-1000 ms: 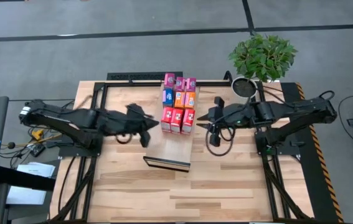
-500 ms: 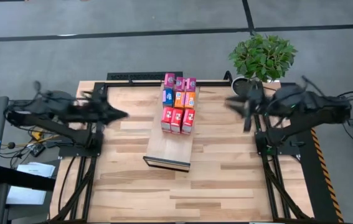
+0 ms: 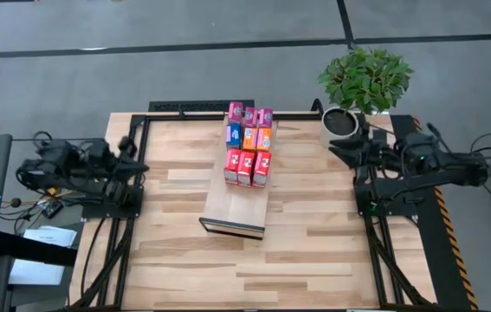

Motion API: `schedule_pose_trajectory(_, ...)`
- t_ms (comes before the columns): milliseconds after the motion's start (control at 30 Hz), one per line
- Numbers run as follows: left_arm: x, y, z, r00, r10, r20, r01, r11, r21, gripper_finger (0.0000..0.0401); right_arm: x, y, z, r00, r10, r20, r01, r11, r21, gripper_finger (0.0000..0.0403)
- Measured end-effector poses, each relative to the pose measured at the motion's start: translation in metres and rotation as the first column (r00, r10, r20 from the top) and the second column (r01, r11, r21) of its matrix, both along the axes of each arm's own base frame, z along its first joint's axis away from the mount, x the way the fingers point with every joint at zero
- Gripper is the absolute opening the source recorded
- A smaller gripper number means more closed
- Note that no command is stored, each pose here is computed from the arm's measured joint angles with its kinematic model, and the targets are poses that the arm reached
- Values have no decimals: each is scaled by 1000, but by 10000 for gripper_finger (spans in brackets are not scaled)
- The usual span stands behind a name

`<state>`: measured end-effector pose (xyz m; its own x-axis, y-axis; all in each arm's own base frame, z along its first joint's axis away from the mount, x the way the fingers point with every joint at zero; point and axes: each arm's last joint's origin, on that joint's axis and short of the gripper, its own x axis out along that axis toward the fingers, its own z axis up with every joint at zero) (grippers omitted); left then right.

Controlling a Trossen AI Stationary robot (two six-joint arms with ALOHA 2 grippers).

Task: Stack cereal on shelf
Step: Return to Home Position

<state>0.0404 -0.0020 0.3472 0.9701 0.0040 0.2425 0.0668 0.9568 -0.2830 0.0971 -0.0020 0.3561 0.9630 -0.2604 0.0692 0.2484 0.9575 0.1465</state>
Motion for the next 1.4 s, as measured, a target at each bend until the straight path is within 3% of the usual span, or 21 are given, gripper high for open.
schedule_pose_trajectory(200, 15, -5, -50, 993, -99, 70, 102, 994, -38, 0, 6, 1, -46, 999, 8, 34, -10, 998, 56, 118)
schedule_pose_trajectory(433, 38, -9, -107, 989, -119, 85, 126, 988, -86, 0, 18, 4, -91, 999, 34, 41, -38, 993, 112, 118)
schedule_pose_trajectory(700, 51, -11, -149, 989, -118, 86, 127, 986, -109, 0, 22, 6, -121, 999, 48, 10, -49, 990, 134, 118)
schedule_pose_trajectory(933, 52, -11, -156, 996, -91, 19, 93, 988, -120, 0, 24, 9, -150, 998, 66, -6, -65, 990, 125, 118)
schedule_pose_trajectory(1100, 53, -11, -156, 996, -84, 17, 85, 989, -121, 0, 22, 9, -174, 994, 73, 75, -83, 987, 135, 118)
schedule_pose_trajectory(1400, 53, -11, -157, 997, -81, 12, 81, 991, -110, 0, 22, 8, -182, 998, 57, 26, -60, 989, 133, 118)
